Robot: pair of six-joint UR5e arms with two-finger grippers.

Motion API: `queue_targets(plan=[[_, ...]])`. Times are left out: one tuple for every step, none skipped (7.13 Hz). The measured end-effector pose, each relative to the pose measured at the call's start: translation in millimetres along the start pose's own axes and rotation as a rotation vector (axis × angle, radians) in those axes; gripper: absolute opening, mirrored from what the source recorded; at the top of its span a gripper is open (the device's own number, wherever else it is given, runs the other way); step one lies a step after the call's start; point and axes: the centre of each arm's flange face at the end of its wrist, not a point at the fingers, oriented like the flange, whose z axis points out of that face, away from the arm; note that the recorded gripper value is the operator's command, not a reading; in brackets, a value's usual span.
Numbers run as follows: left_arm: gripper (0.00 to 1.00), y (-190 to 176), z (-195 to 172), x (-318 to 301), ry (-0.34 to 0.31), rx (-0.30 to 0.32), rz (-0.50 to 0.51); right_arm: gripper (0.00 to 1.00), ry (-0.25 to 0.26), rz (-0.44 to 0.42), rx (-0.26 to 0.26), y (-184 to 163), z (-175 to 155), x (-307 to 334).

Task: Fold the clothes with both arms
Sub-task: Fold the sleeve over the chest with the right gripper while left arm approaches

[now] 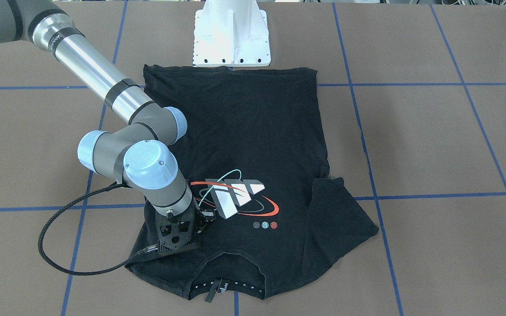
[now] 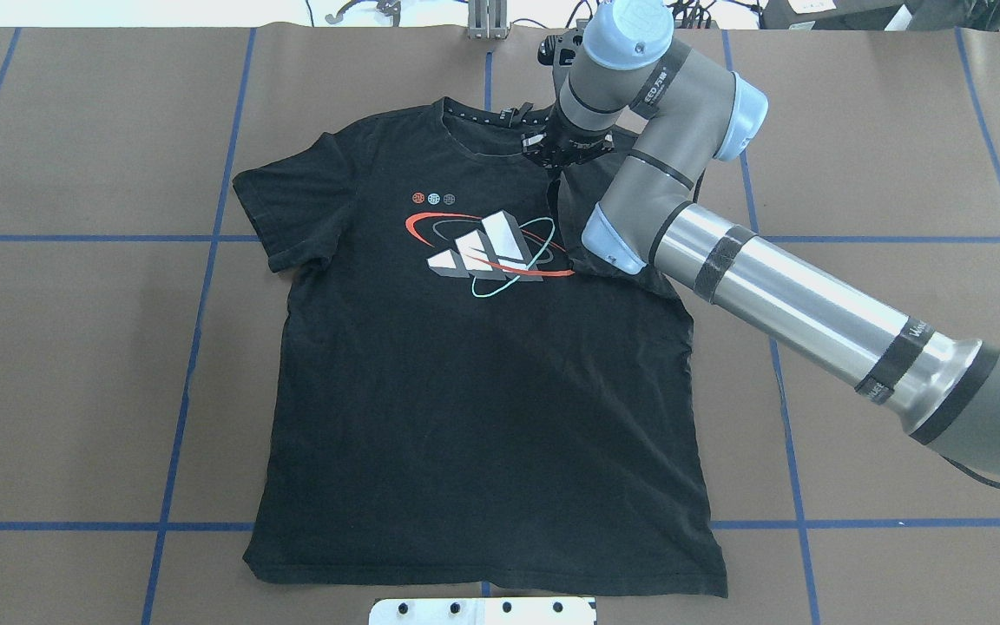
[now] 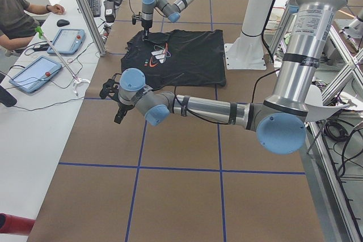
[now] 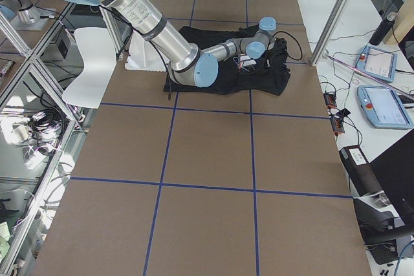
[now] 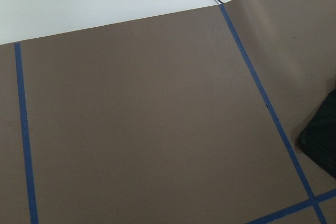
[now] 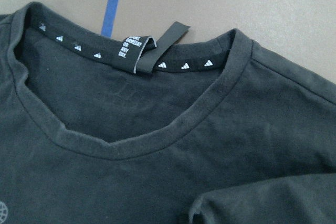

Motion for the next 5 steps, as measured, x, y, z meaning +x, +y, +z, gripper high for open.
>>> queue_targets(plan=[[1.0,-1,0,0,0.0,0.001,-0.001,1.0,0.005,0.002,0.01,1,1,-2],[1.0,-1,1,2,0.002,-0.001,0.002,1.0,0.0,0.01,0.017,-1,-4,-3],[1.0,-4,8,13,0.012,-0.005,-0.003,1.0,-0.019,0.029,0.017,-9,-15,0],[1.0,-12,23,39,0.041,-0.007,-0.024,1.0,-0.06,0.059,0.005,-23,-37,10],[1.0,-19,48,74,0.073,0.0,-0.056,1.0,-0.105,0.08,-0.011,-32,-63,24]])
